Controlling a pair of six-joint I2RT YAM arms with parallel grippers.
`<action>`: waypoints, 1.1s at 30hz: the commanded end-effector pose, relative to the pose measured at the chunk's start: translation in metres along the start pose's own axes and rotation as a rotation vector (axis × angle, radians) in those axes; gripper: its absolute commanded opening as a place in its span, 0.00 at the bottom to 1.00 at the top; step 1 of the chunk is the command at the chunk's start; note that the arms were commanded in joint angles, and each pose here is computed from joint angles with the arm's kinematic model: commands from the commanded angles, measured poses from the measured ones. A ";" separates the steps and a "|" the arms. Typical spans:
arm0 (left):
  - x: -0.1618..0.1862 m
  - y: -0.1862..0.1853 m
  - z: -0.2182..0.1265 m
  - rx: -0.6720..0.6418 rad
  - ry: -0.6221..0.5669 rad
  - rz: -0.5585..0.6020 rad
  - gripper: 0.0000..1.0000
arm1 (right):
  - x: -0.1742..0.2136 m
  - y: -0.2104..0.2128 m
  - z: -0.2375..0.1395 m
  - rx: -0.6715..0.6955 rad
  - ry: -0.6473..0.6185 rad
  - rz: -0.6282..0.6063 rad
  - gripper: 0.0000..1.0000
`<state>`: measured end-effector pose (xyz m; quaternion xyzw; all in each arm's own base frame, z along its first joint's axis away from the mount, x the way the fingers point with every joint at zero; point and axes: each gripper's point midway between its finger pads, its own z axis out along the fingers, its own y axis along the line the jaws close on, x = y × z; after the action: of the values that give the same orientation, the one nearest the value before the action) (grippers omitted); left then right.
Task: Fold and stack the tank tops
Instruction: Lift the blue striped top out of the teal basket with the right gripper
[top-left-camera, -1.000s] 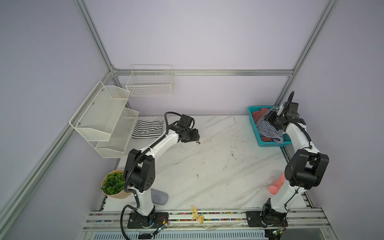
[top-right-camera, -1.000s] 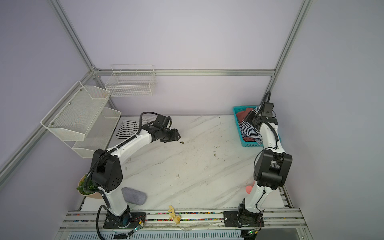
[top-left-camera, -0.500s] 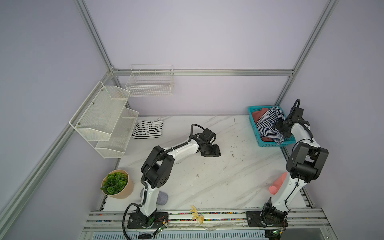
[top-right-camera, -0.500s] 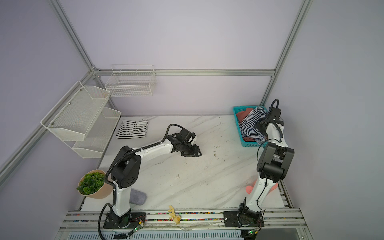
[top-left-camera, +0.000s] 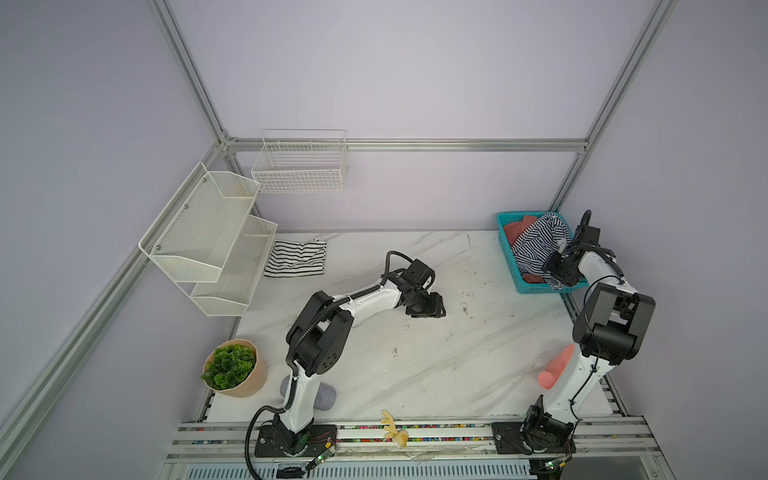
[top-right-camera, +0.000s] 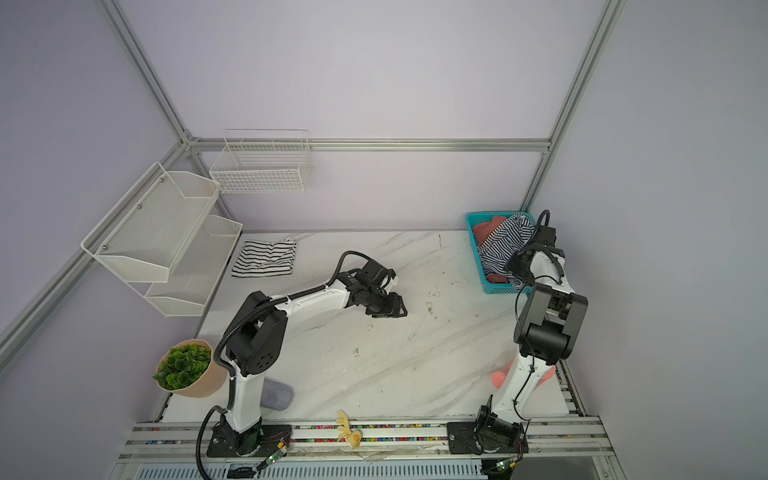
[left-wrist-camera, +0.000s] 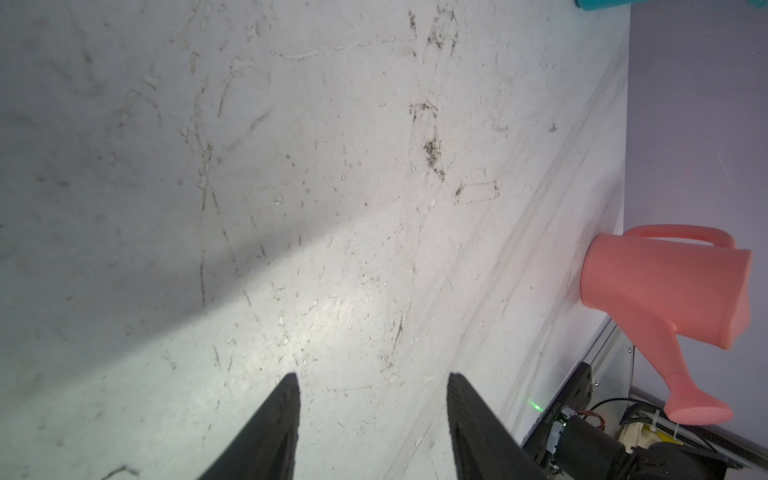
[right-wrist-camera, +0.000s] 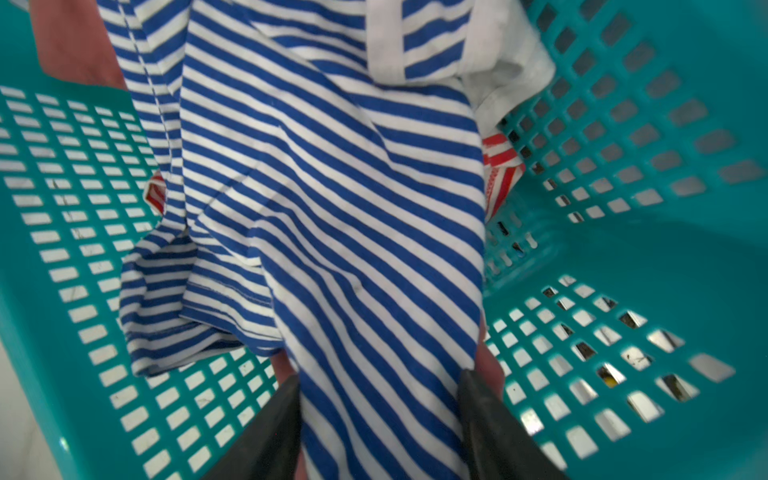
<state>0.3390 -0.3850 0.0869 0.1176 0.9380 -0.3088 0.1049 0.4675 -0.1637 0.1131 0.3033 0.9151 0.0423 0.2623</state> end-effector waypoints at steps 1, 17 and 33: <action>-0.028 -0.034 -0.020 0.079 -0.074 0.047 0.57 | 0.016 0.000 -0.002 -0.011 0.052 -0.011 0.44; -0.031 -0.034 -0.029 0.057 -0.106 0.056 0.57 | -0.043 0.091 -0.153 -0.469 -0.306 -0.027 0.00; -0.081 -0.013 -0.114 -0.076 -0.315 0.094 0.57 | -0.029 0.289 -0.376 -1.230 -0.492 -0.309 0.00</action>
<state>0.3789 -0.3467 0.1381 0.1068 0.9385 -0.2671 0.1910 0.4590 0.0655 0.4655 0.0155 0.7229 0.4106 0.5555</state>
